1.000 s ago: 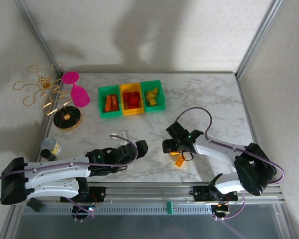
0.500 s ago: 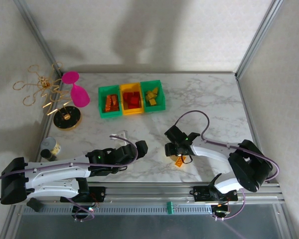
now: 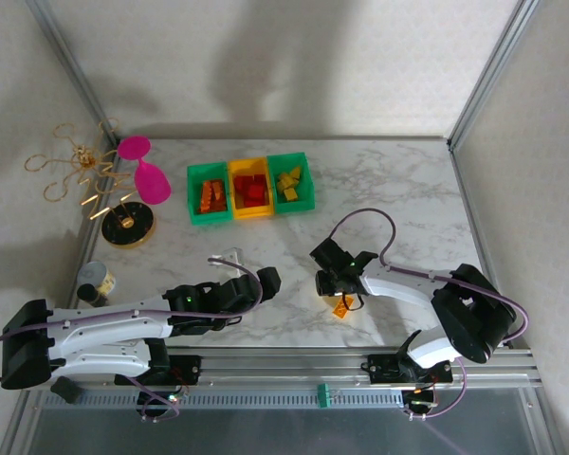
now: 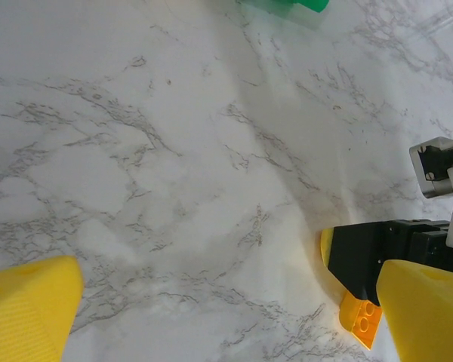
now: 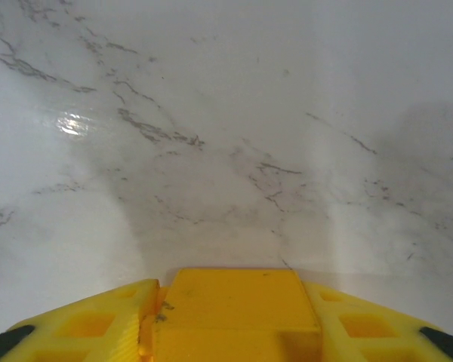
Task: Sort the legos into containers by color
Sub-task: Pick up the lego from the bottom-center of the table, then place the lego in the container.
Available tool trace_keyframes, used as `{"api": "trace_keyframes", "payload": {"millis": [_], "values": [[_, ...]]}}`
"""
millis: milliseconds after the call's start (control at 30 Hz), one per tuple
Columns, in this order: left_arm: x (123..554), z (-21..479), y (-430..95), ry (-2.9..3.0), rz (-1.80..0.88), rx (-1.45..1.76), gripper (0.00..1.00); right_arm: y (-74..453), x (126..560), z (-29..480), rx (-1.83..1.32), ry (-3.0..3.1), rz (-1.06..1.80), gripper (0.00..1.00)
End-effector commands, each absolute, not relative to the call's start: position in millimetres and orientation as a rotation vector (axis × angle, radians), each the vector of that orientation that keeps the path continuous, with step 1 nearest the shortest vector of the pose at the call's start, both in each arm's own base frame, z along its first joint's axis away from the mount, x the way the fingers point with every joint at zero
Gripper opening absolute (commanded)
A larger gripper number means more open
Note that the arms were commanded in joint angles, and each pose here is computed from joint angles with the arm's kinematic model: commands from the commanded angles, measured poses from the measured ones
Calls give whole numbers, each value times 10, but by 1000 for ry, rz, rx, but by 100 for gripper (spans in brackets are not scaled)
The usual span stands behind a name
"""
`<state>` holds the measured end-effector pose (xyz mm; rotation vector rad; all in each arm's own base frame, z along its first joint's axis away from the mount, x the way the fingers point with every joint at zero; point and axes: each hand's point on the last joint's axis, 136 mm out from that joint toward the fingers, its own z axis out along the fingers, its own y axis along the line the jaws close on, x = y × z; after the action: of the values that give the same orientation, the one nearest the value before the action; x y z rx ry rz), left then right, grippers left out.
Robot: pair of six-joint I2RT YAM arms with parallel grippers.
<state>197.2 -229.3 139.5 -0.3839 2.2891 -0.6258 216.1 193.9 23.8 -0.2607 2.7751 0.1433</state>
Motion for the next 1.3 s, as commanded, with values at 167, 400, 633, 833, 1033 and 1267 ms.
{"api": "trace_keyframes", "payload": {"millis": [167, 400, 633, 833, 1033, 1267], "values": [[2075, 1585, -2120, 2215, -567, -431, 100, 2211, 2444, 693, -293, 2634, 226, 41], [2285, 1749, -2023, 2183, -523, -439, 100, 2535, 3041, 1116, -309, 2481, 215, 41], [2535, 1900, -1939, 2161, -509, -455, 100, 2827, 3876, 1400, -261, 2365, 245, 40], [2767, 1956, -1882, 2154, -484, -467, 99, 2945, 4552, 1346, -232, 2322, 203, 40], [2951, 1912, -1837, 2166, -473, -488, 100, 3058, 5061, 1252, -239, 2285, 172, 42], [3001, 1924, -1814, 2162, -461, -498, 100, 3085, 5299, 1444, -259, 2257, 152, 64]]}}
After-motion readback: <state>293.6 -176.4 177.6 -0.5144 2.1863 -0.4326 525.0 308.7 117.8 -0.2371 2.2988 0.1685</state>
